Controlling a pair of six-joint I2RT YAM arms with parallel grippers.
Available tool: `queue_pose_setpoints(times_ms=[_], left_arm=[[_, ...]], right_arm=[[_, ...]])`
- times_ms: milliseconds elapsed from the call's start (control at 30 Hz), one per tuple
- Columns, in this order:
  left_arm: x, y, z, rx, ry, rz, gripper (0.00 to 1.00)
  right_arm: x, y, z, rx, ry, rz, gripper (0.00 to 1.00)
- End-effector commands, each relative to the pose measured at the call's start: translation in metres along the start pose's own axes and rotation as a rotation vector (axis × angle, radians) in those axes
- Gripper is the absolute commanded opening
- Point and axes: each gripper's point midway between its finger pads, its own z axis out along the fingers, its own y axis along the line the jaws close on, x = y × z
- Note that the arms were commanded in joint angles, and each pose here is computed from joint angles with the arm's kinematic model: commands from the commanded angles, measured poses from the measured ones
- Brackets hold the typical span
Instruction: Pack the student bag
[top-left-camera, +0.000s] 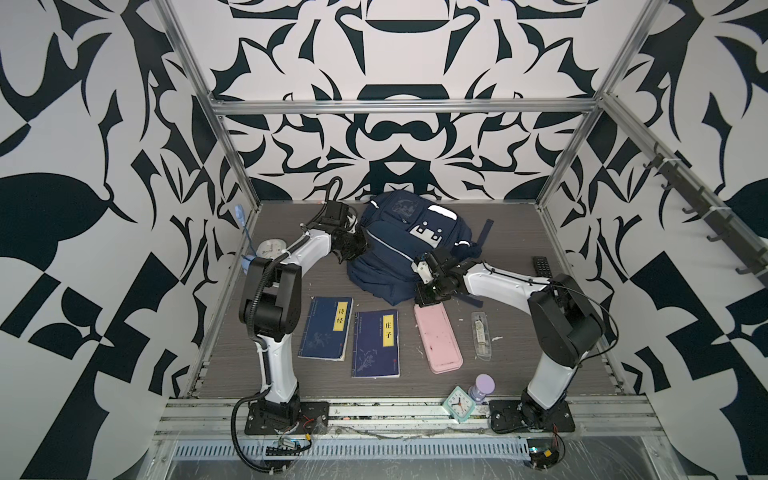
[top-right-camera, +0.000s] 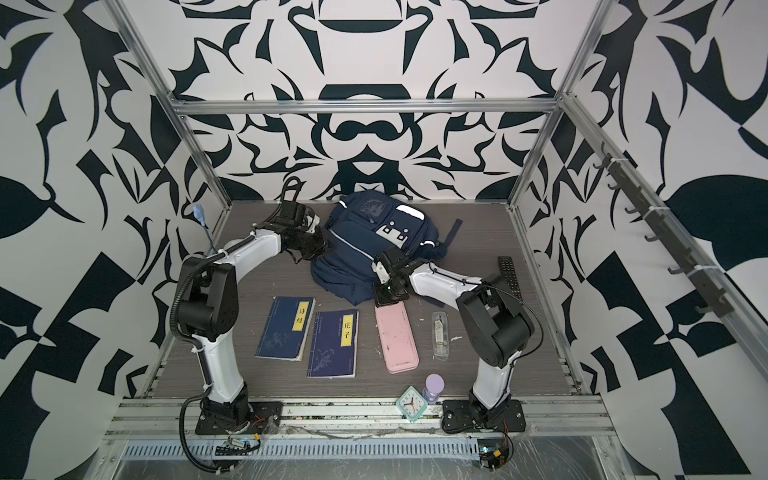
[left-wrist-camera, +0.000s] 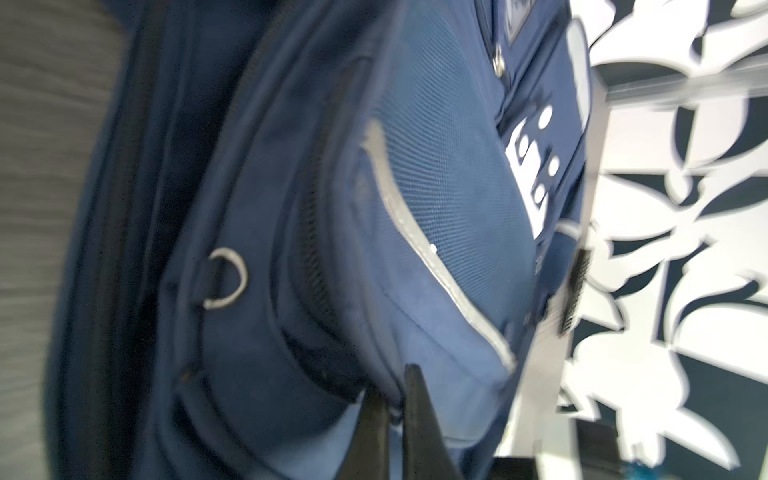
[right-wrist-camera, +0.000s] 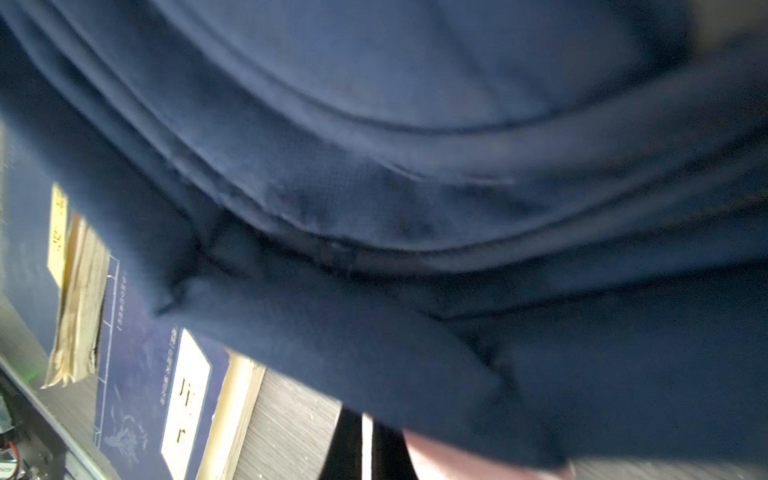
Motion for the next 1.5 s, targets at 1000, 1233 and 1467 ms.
queue_pose_setpoints(times_ms=[1000,1233,1467], left_arm=[[-0.016,0.010,-0.063,0.134,-0.259,-0.103,0.00],[0.010,0.045,-0.089,0.068,-0.438,-0.223,0.00],[0.011,0.034,-0.088,0.117,-0.457,-0.253,0.00]], right_arm=[[-0.068,0.041,0.039,-0.118,-0.092,0.115,0.00],[-0.093,0.009,0.013,-0.027,-0.123,0.076,0.00],[-0.079,0.027,0.010,-0.039,-0.078,0.025,0.00]])
